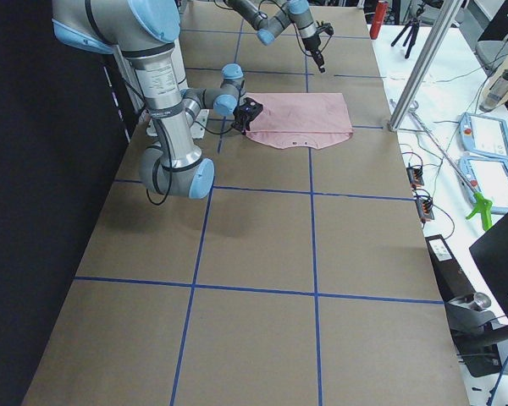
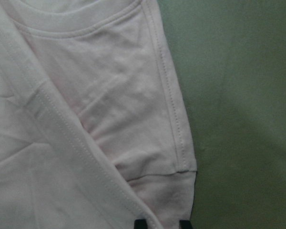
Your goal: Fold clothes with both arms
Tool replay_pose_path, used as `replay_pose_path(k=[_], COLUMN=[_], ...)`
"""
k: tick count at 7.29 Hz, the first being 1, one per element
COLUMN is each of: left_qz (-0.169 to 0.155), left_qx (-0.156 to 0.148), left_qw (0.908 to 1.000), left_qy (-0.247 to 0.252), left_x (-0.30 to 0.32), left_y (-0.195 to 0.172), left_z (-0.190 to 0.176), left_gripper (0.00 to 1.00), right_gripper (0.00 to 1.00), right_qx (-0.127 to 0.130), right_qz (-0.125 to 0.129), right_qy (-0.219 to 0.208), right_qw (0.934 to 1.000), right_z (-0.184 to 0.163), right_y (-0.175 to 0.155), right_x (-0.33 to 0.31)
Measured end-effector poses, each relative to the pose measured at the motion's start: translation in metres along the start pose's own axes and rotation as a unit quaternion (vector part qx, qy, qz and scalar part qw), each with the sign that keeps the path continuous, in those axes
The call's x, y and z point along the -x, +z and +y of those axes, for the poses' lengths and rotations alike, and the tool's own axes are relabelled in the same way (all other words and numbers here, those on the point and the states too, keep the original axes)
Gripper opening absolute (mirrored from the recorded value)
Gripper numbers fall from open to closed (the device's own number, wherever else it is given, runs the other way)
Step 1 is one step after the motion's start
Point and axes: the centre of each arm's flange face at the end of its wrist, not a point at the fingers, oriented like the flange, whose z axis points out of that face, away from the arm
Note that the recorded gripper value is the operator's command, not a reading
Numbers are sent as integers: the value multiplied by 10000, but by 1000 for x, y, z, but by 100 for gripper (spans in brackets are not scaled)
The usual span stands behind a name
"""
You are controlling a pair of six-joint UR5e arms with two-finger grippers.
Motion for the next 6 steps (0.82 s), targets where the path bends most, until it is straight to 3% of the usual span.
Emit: replay_pose_path(k=[1,2,3,6], left_qz=[-24,-35,-39,-38], left_qx=[0,-3,-4,-5], left_qw=[10000,10000,10000,10000], left_qy=[-4,-6,-6,-6], left_x=[-1,-1,-1,-1], left_y=[-2,-3,-3,-3], left_z=[0,0,0,0], left_gripper=[32,32,32,32], right_gripper=[44,61,68,62], right_qx=[-2,-3,-15,-37], right_qz=[4,7,14,34], right_qy=[-1,-3,-4,-2], right_qw=[10000,10000,10000,10000], right_z=[0,0,-1,-4], right_y=[0,1,0,-1], right_x=[0,0,-1,-2])
